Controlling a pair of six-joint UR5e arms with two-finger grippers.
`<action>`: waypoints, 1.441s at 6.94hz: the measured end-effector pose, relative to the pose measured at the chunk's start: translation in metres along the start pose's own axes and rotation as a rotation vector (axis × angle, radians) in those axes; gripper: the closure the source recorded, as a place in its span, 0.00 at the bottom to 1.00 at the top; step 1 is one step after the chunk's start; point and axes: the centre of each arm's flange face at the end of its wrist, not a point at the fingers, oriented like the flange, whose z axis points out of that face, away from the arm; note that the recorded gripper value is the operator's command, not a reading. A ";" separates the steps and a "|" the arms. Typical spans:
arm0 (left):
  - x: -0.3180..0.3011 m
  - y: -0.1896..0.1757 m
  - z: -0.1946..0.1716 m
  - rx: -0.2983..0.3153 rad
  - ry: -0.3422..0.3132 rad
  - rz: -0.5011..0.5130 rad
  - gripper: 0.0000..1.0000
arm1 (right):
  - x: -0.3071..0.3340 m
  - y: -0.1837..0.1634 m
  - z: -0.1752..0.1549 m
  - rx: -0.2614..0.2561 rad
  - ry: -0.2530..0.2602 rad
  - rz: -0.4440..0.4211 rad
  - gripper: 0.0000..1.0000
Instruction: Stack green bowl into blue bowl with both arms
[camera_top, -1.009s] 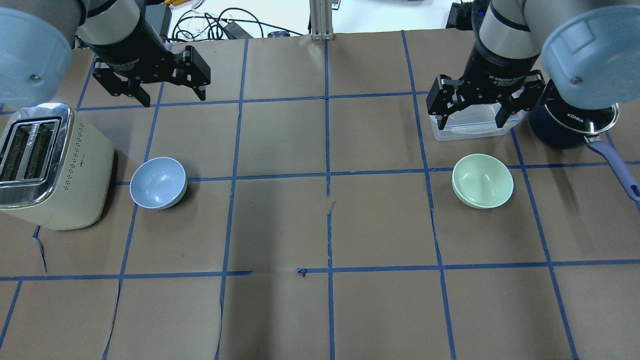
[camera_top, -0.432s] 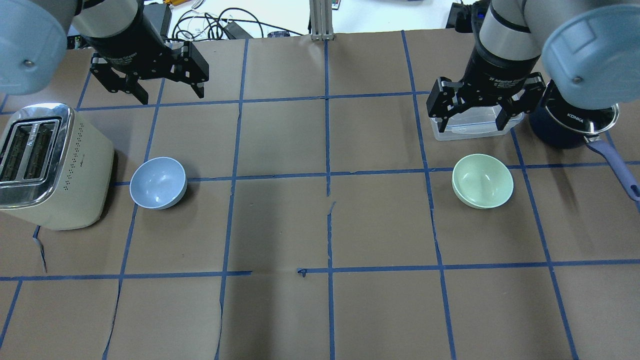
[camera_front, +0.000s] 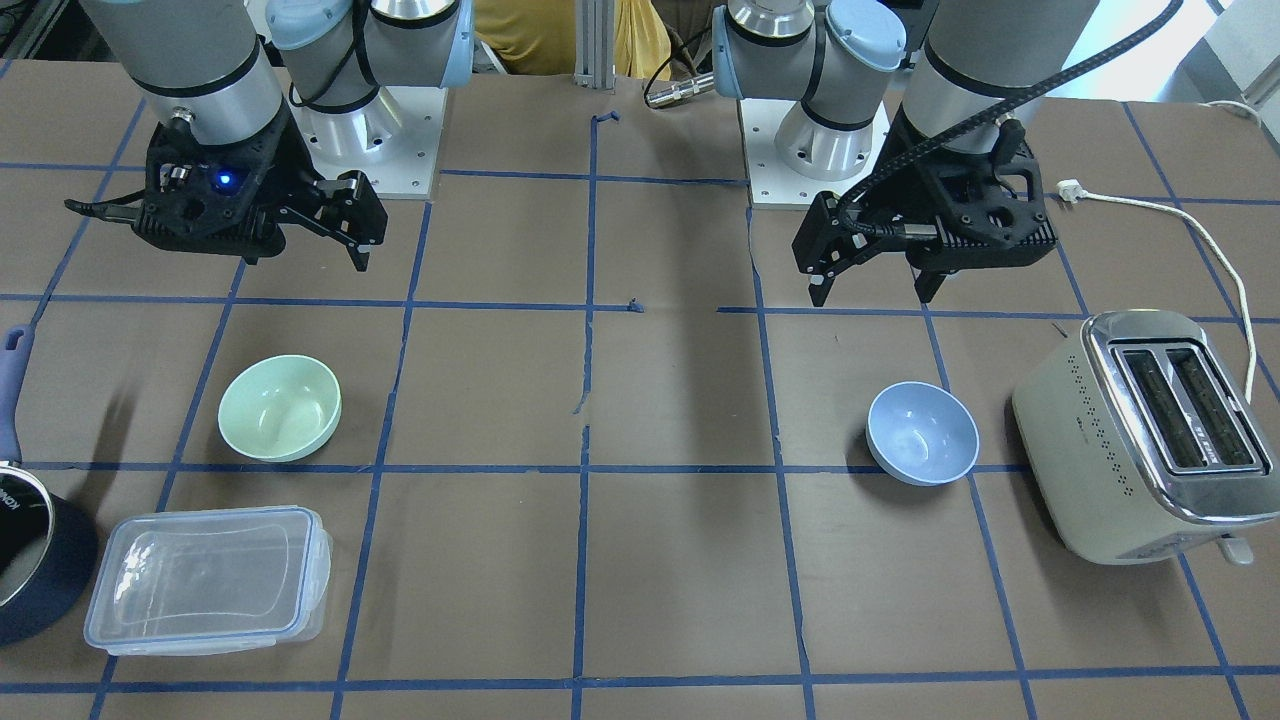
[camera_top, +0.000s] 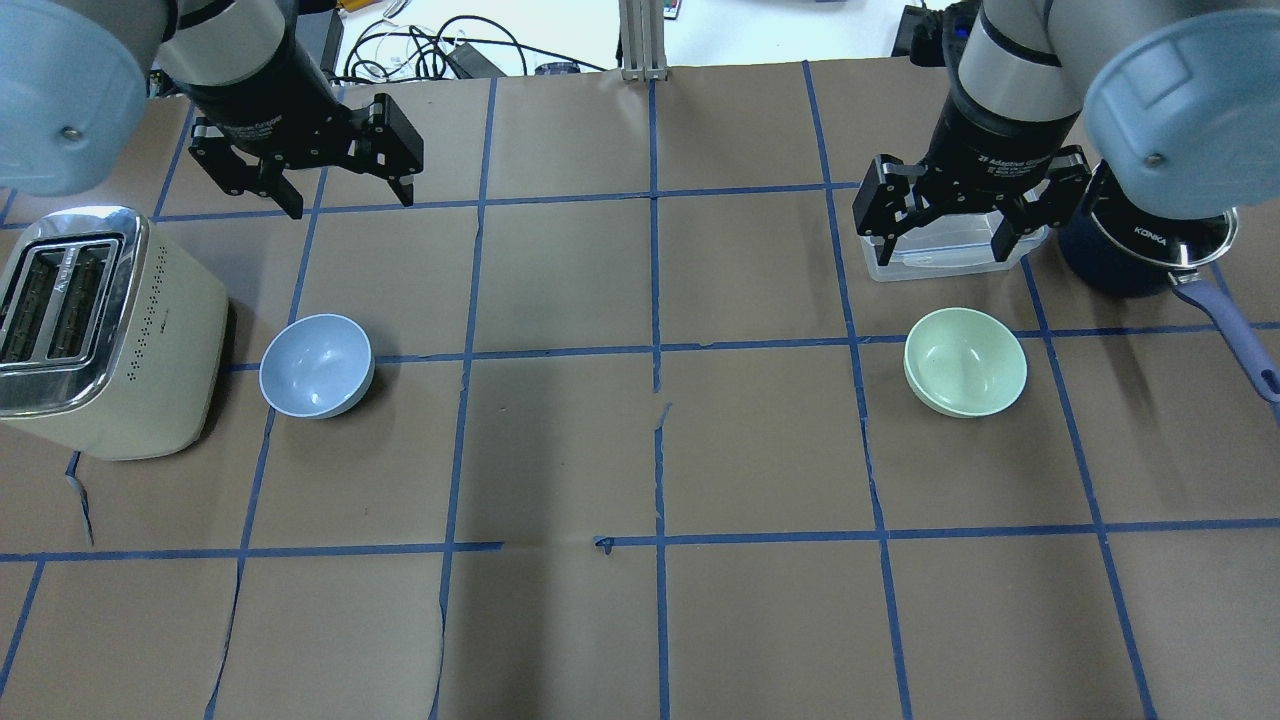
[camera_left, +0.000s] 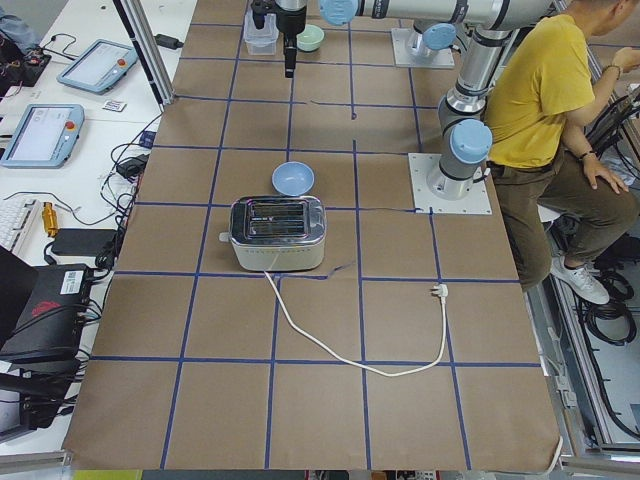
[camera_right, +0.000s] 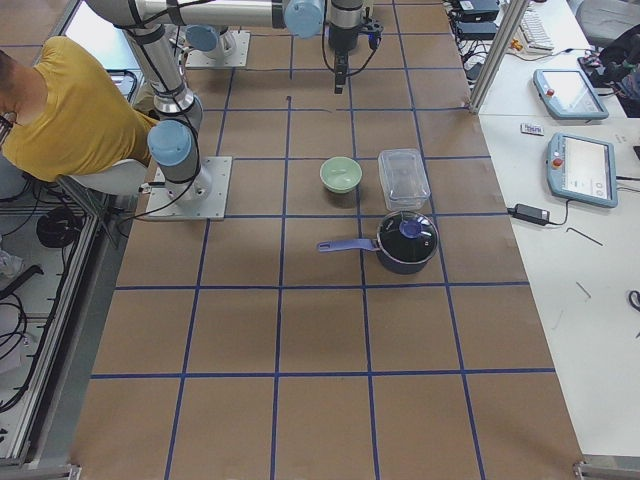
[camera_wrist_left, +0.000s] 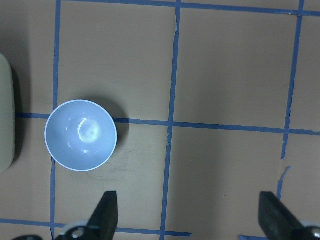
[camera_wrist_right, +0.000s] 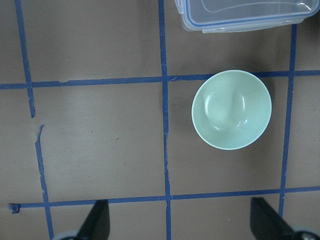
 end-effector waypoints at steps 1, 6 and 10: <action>0.000 0.001 0.000 0.000 -0.002 0.002 0.00 | 0.000 0.000 0.000 0.001 0.000 0.000 0.00; -0.013 -0.003 0.004 -0.011 -0.007 0.015 0.00 | 0.001 -0.001 0.000 0.000 0.001 0.002 0.00; -0.116 -0.021 0.069 -0.093 0.005 0.058 0.00 | 0.005 -0.003 0.001 -0.002 0.007 -0.004 0.00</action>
